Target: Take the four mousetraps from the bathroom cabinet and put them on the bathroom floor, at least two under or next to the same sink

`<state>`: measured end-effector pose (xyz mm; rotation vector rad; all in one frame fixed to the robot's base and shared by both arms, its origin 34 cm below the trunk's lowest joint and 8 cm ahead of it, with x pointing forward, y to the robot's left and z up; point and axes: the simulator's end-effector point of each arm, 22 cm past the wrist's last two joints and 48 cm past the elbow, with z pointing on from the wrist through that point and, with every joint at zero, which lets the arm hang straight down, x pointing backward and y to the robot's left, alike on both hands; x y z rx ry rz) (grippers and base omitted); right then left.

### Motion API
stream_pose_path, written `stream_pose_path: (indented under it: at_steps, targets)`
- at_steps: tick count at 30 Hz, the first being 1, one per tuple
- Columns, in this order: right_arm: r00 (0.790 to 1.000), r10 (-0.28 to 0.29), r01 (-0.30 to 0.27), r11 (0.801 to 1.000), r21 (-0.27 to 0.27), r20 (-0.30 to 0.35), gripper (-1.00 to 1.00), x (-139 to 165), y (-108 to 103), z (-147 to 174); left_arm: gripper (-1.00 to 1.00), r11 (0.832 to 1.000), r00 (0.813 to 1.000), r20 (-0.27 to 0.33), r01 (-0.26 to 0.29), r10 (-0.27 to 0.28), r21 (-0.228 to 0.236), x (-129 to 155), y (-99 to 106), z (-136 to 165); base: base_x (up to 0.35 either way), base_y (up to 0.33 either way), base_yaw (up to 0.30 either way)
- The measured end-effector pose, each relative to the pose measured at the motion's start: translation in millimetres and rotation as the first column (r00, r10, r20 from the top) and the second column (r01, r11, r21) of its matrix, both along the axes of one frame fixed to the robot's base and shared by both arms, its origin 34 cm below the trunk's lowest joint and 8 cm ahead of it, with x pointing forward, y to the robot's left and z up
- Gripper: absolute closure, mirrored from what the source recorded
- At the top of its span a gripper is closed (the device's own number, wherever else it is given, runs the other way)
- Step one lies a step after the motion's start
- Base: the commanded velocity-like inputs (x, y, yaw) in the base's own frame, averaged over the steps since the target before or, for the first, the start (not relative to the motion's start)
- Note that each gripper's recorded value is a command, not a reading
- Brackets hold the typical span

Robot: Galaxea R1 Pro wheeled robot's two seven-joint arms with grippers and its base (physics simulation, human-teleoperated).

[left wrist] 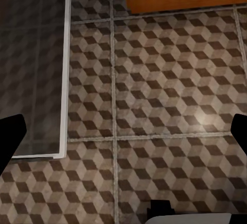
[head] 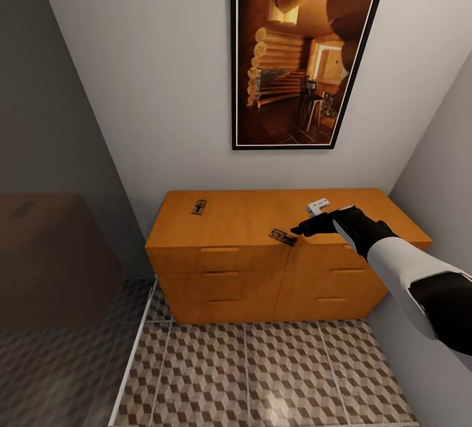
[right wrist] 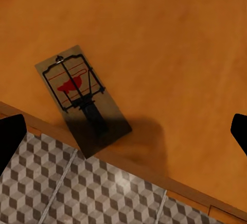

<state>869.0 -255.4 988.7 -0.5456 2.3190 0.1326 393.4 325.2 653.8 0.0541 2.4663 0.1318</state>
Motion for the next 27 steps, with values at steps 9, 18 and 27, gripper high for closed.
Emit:
stream_pose_path:
  at_steps: [9, 18, 27]
  targets:
    - [1.000, 0.008, -0.008, 1.000, 0.009, -0.004, -1.00, -1.1, 2.5, -0.2, -1.00, 1.000, 1.000, 0.000, 0.000, 0.000, 0.000, 0.0, 0.0, 0.0, 0.000, 0.000, 0.000]
    - [1.000, 0.008, -0.008, 1.000, 0.011, -0.010, -1.00, -2.9, 2.1, -3.3, -1.00, 1.000, 1.000, 0.000, 0.000, 0.000, 0.000, 0.0, 0.0, 0.0, 0.000, 0.000, 0.000]
    - [1.000, 0.015, -0.015, 1.000, 0.015, -0.001, -1.00, -3.1, 4.3, -5.9, -1.00, 1.000, 1.000, 0.000, 0.000, 0.000, 0.000, 0.0, 0.0, 0.0, 0.000, 0.000, 0.000]
